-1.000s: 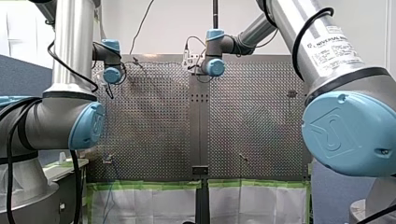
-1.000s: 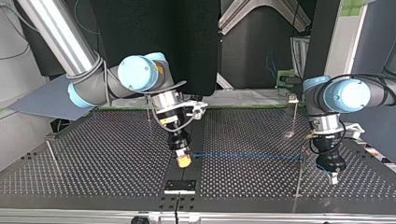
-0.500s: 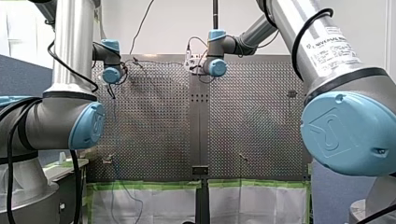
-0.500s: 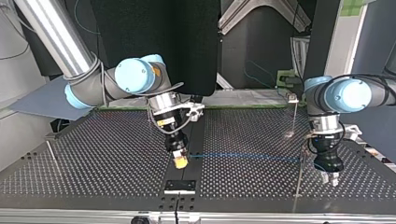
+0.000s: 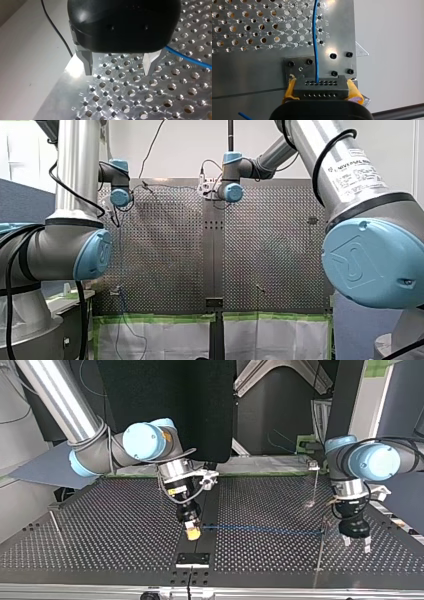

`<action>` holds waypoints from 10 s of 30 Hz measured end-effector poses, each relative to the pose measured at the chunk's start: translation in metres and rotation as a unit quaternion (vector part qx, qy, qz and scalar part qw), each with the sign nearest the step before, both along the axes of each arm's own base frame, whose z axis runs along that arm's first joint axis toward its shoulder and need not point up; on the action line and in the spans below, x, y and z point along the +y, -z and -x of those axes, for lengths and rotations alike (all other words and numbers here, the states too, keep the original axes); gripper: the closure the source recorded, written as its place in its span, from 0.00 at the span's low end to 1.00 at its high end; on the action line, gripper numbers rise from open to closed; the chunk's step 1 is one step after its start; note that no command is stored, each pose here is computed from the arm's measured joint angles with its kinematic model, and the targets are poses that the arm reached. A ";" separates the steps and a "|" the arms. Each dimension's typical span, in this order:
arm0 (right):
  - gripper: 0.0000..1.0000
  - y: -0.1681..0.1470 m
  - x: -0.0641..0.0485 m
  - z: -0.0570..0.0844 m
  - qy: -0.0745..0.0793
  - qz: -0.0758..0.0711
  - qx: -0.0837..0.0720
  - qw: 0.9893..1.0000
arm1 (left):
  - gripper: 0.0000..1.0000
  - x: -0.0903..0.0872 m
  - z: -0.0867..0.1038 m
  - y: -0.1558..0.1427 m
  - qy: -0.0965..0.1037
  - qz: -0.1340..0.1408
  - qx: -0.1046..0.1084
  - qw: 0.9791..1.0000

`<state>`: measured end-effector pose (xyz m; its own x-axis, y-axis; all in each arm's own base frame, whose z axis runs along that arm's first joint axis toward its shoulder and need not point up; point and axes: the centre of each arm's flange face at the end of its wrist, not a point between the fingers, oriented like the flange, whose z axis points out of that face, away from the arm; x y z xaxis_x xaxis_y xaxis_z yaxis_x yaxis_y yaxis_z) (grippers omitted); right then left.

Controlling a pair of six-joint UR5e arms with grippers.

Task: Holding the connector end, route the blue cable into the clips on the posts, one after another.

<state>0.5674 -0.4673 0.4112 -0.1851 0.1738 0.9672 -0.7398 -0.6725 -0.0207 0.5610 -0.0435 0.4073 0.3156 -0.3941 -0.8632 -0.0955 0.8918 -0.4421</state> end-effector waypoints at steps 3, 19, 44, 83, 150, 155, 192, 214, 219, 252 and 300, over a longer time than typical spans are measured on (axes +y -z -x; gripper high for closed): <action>1.00 0.000 0.000 0.000 0.000 0.000 0.000 1.000 | 0.00 -0.001 0.004 -0.002 0.002 0.007 0.009 1.000; 1.00 0.001 0.000 0.000 0.000 -0.001 0.001 1.000 | 0.00 -0.013 0.045 0.008 0.012 0.001 0.084 0.996; 1.00 0.002 0.000 0.000 -0.001 -0.003 0.003 1.000 | 0.00 -0.057 0.136 -0.040 0.055 -0.007 0.086 0.995; 1.00 0.002 -0.001 0.002 -0.001 -0.007 0.001 1.000 | 0.00 -0.091 0.159 -0.051 0.050 -0.156 0.104 0.981; 1.00 0.009 0.005 -0.006 -0.009 -0.007 0.008 1.000 | 0.00 -0.146 0.120 -0.069 0.116 -0.199 0.113 0.966; 1.00 0.009 0.010 -0.011 -0.017 -0.004 0.011 1.000 | 0.00 -0.151 0.110 -0.085 0.116 -0.199 0.103 0.968; 1.00 -0.002 0.016 -0.019 -0.026 0.001 0.009 1.000 | 0.00 -0.168 0.118 -0.103 0.133 -0.202 0.125 0.962; 1.00 -0.004 0.028 -0.027 -0.035 0.003 0.012 0.999 | 0.00 -0.180 0.093 -0.065 0.134 -0.221 0.153 0.954; 1.00 -0.005 0.029 -0.028 -0.036 0.003 0.012 0.999 | 0.00 -0.175 0.083 -0.067 0.119 -0.212 0.135 0.961; 1.00 -0.004 0.024 -0.025 -0.030 0.003 0.012 0.999 | 0.33 -0.168 0.057 -0.061 0.093 -0.204 0.121 0.967; 1.00 -0.001 0.024 -0.025 -0.030 -0.002 0.013 0.999 | 0.38 -0.166 0.061 -0.064 0.067 -0.203 0.127 0.969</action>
<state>0.5919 -0.4438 0.4121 -0.1697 0.1588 0.9726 -0.6981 -0.7160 -0.0049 0.4997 -0.2091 0.4717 0.0427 -0.0284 -0.9987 -0.0271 0.9992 -0.0296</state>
